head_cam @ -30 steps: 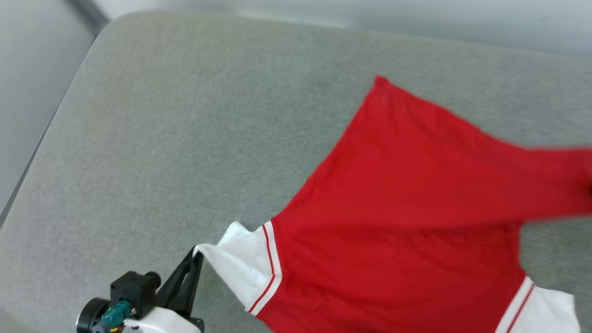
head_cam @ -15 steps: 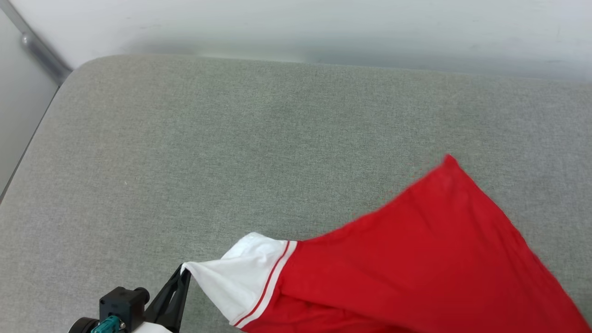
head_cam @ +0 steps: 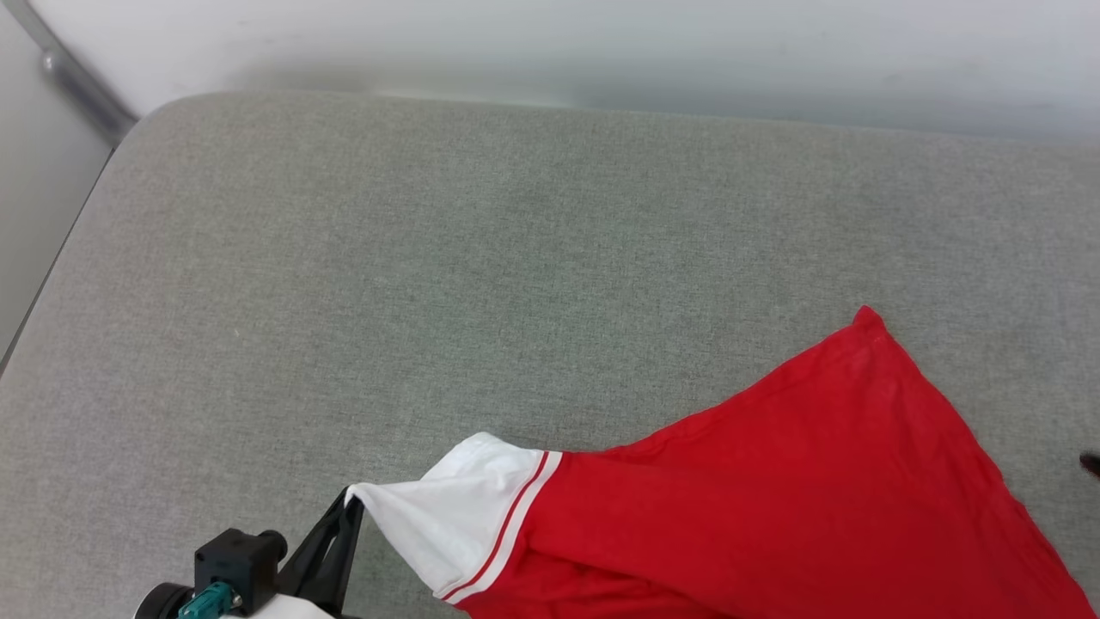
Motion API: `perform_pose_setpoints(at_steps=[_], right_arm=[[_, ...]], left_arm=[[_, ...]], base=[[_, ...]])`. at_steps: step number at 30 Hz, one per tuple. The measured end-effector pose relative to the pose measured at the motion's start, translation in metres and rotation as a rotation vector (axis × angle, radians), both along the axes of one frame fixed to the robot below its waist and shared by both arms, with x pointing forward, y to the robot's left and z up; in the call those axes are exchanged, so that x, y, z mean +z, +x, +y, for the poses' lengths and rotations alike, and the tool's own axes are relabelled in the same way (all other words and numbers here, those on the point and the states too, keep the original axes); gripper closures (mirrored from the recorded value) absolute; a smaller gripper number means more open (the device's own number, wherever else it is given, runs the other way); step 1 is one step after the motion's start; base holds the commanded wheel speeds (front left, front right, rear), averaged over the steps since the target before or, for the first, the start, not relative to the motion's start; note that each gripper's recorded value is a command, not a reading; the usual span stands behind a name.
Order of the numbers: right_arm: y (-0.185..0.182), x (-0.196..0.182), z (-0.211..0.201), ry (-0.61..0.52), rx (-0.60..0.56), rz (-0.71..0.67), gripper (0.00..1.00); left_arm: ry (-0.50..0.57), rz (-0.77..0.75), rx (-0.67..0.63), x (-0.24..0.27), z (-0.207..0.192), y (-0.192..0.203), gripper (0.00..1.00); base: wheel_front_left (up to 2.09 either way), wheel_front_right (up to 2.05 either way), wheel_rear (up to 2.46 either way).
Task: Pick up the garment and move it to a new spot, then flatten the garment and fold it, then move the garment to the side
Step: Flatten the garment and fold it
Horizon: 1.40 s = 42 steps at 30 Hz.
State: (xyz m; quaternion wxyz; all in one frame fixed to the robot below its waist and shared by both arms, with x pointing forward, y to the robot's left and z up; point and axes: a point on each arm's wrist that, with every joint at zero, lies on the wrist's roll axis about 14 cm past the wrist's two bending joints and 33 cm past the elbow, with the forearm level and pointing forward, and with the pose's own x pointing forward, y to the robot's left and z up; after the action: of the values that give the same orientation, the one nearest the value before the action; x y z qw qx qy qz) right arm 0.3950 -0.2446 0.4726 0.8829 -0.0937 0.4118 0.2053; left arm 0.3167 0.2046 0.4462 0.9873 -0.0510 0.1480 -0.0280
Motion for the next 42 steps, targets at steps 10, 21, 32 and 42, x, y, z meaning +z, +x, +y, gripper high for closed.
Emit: perform_pose_setpoints(at_steps=[10, 21, 32, 42], right_arm=[[0.067, 0.017, 0.057, -0.125, 0.192, -0.005, 0.0], [0.118, -0.065, 0.115, -0.213, 0.262, 0.184, 0.0], [0.109, -0.109, 0.125, -0.218, 0.309, 0.268, 1.0], [0.122, -0.046, 0.137, -0.034, 0.256, 0.015, 1.0]], left_arm=[[0.005, -0.009, -0.016, -0.001, -0.003, 0.017, 1.0], [0.011, 0.016, 0.006, -0.015, -0.001, 0.033, 1.0], [0.017, 0.031, 0.027, -0.022, 0.004, 0.035, 1.0], [0.045, -0.099, -0.015, 0.016, 0.005, 0.043, 1.0]], base=[[0.0, 0.0, 0.0], [0.0, 0.0, 0.0], [0.0, 0.0, 0.0], [0.0, 0.0, 0.0]])
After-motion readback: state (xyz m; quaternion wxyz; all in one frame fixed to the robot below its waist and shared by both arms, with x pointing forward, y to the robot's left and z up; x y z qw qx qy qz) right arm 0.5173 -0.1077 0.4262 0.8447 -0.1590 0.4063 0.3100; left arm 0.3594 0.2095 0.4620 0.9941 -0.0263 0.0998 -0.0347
